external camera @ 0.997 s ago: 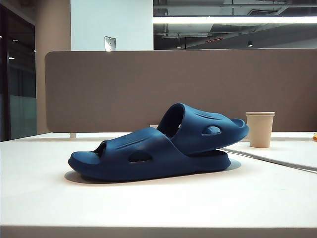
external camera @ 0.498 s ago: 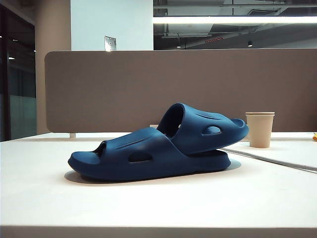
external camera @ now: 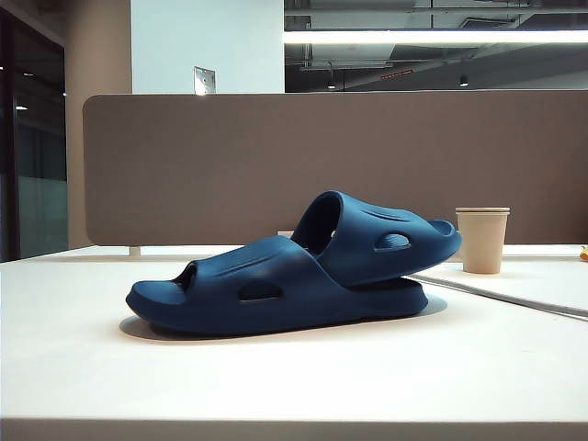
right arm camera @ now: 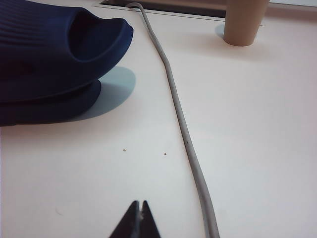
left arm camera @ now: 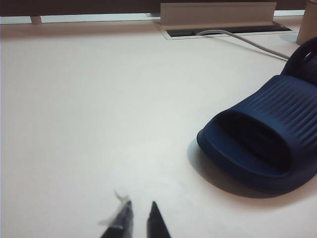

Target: Interlock the pair of blue slippers on the table with their fronts facing up.

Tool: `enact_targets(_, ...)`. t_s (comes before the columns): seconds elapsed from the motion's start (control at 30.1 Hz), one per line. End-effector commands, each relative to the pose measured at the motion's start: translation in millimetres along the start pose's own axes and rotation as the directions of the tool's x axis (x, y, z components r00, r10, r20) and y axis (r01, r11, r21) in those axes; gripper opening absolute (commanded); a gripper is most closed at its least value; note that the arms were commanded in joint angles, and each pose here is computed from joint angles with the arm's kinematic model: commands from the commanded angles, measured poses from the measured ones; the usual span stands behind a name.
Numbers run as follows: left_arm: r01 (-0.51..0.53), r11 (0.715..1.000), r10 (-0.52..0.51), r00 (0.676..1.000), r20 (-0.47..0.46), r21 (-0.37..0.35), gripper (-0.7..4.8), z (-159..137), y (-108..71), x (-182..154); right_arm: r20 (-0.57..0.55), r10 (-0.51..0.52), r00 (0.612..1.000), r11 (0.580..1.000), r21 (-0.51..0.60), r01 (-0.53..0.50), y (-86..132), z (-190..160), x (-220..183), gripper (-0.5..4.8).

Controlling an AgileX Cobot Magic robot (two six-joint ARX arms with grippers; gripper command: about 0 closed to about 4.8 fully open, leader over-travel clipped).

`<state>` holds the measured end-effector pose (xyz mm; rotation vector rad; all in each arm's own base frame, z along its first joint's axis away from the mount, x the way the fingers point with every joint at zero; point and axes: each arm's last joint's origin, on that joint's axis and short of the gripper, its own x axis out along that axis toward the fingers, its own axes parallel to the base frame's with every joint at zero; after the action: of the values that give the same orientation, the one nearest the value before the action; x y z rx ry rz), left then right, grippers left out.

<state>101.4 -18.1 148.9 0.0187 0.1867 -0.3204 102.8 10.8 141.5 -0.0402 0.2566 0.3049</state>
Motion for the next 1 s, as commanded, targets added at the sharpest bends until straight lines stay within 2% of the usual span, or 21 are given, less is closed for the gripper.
enact_targets(0.03, 0.003, 1.0, -0.003, 1.0, 0.006, 0.001, 0.44, 1.2, -0.1, -0.2, 0.017, -0.004, 1.0, 1.0, 0.012, 0.004, -0.1, 1.3, 0.1, -0.01)
enact_targets(0.17, 0.021, 1.0, -0.021, 1.0, 0.005, -0.003, 0.44, 1.1, -0.7, -0.2, 0.025, -0.093, 0.995, 0.991, 0.094, 0.09, -2.7, 2.6, 0.0, -0.01)
enact_targets(0.3, 0.029, 1.0, -0.029, 1.0, 0.006, -0.007, 0.44, 1.1, -0.9, -0.2, 0.02, -0.155, 0.988, 0.981, 0.121, 0.151, -4.6, 2.4, -0.2, -0.01)
enact_targets(1.0, 0.027, 1.0, -0.027, 1.0, 0.006, -0.006, 0.44, 1.2, -0.8, -0.2, 0.02, -0.156, 0.988, 0.978, 0.147, 0.151, -4.6, 2.4, -0.3, -0.01)
